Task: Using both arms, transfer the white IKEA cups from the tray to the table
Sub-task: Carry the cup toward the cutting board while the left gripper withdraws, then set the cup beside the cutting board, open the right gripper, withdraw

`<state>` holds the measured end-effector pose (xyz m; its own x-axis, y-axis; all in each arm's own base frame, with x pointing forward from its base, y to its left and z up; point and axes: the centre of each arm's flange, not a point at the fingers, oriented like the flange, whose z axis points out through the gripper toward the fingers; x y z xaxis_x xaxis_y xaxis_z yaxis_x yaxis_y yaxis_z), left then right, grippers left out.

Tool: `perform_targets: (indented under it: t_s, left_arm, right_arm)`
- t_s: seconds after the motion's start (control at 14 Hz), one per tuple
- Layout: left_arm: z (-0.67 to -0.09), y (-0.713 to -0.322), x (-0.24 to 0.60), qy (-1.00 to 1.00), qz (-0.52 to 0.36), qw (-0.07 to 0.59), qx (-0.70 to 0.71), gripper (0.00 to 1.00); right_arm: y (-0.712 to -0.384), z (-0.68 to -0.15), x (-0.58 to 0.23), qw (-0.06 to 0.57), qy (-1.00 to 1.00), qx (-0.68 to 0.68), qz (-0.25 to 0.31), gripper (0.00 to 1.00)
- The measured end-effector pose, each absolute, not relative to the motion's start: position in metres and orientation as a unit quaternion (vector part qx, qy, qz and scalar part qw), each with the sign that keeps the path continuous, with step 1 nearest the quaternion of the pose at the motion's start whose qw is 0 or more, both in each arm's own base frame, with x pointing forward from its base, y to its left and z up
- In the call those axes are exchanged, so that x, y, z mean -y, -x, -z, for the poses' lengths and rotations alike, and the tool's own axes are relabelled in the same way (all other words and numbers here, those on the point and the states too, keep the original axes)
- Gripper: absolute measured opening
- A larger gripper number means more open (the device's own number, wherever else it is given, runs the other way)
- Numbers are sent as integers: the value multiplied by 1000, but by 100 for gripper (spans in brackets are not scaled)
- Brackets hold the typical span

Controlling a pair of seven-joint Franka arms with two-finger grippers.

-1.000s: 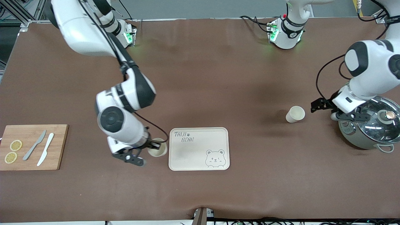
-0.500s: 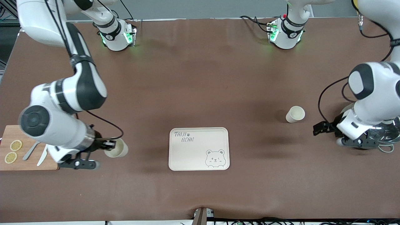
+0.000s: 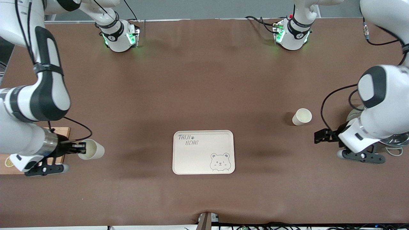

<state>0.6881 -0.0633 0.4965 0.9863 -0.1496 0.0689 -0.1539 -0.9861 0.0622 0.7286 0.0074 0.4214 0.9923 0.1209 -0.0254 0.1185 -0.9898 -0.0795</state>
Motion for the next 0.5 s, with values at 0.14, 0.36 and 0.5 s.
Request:
perform_targets:
  t_s: [0.14, 0.36, 0.5]
  left_arm:
    - [-539, -673, 58, -996, -43, 35, 75, 100]
    - [-590, -638, 55, -996, -30, 36, 78, 100]
    - [-611, -621, 52, -996, -31, 36, 79, 100]
  right_arm:
    - [-729, -402, 22, 43, 996, 77, -4, 3]
    - [-727, -367, 40, 42, 995, 88, 12, 3]
    - [-725, -348, 37, 40, 995, 89, 24, 3]
